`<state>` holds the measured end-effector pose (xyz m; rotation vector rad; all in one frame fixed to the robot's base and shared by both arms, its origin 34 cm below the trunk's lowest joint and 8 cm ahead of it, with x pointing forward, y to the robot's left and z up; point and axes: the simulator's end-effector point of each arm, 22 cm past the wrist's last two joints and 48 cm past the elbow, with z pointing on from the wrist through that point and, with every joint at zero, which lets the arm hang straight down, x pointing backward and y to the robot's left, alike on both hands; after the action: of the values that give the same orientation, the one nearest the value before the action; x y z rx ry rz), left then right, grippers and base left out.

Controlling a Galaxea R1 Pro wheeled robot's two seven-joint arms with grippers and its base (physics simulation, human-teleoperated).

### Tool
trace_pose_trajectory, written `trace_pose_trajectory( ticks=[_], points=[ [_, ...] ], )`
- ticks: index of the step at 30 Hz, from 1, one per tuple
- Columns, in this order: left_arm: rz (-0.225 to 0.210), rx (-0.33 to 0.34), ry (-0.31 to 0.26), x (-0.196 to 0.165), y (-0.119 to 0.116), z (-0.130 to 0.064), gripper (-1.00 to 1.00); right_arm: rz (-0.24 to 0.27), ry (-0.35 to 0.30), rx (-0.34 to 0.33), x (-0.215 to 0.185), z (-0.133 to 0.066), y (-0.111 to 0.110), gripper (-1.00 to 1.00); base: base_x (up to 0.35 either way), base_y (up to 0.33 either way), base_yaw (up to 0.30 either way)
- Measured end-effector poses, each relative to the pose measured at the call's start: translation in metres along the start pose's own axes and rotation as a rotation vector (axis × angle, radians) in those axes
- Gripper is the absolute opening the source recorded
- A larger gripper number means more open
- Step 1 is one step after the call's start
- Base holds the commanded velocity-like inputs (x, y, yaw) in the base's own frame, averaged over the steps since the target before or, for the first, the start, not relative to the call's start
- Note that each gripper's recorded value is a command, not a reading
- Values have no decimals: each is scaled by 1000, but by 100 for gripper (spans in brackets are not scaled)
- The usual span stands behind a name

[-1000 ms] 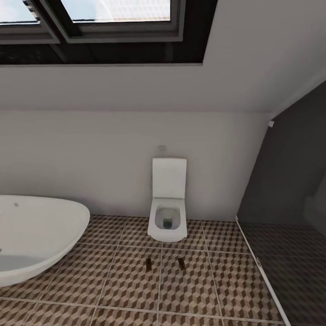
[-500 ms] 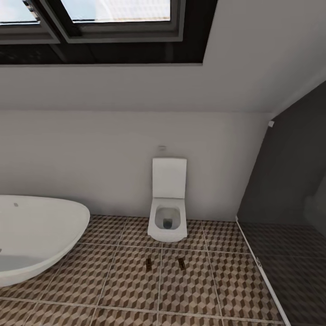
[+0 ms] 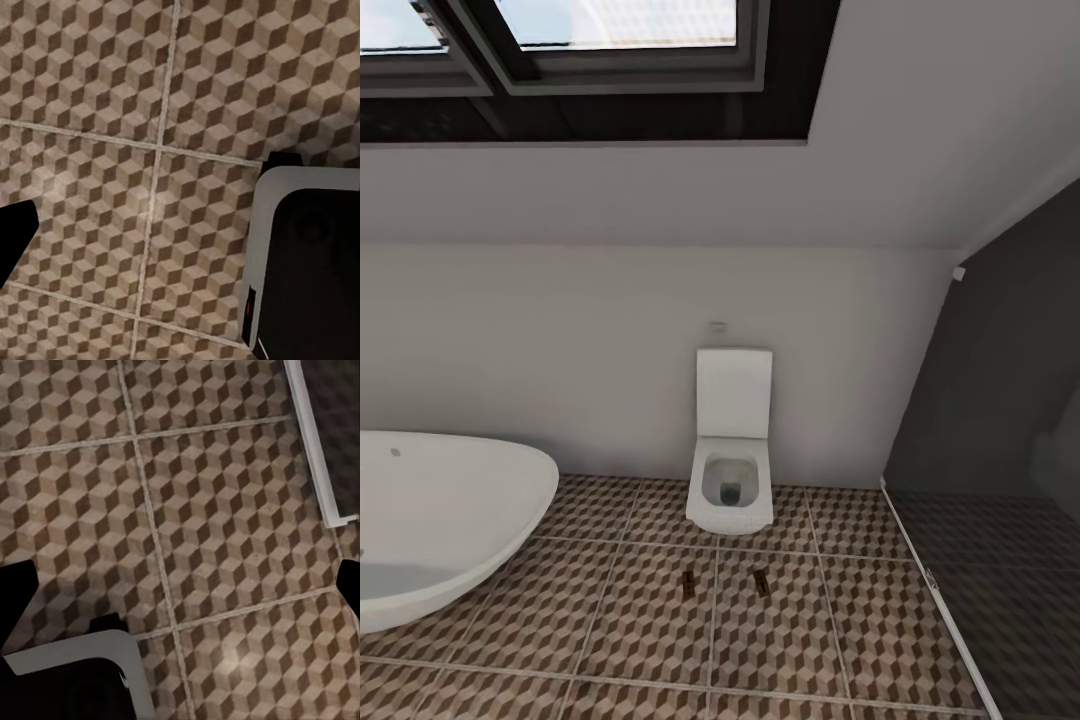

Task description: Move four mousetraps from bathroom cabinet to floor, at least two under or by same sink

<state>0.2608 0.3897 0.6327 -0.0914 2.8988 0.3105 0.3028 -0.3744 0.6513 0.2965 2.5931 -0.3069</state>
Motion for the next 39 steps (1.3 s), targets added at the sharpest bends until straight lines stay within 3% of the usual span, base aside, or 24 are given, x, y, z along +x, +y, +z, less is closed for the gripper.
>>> trace_pose_trajectory(
  ticks=[4,18,26,39],
  points=[
    [0,-10,1,0,2,0,100,28,11,17,3,0,-4,100,0,0,0],
    [2,-12,-3,0,4,0,100,44,27,8,9,-3,8,100,0,0,0],
    [1,13,-7,-1,-14,-1,100,45,27,2,10,-3,12,100,0,0,0],
    [1,19,-7,-1,-18,-1,100,58,24,-17,10,-5,26,100,0,0,0]
  ],
)
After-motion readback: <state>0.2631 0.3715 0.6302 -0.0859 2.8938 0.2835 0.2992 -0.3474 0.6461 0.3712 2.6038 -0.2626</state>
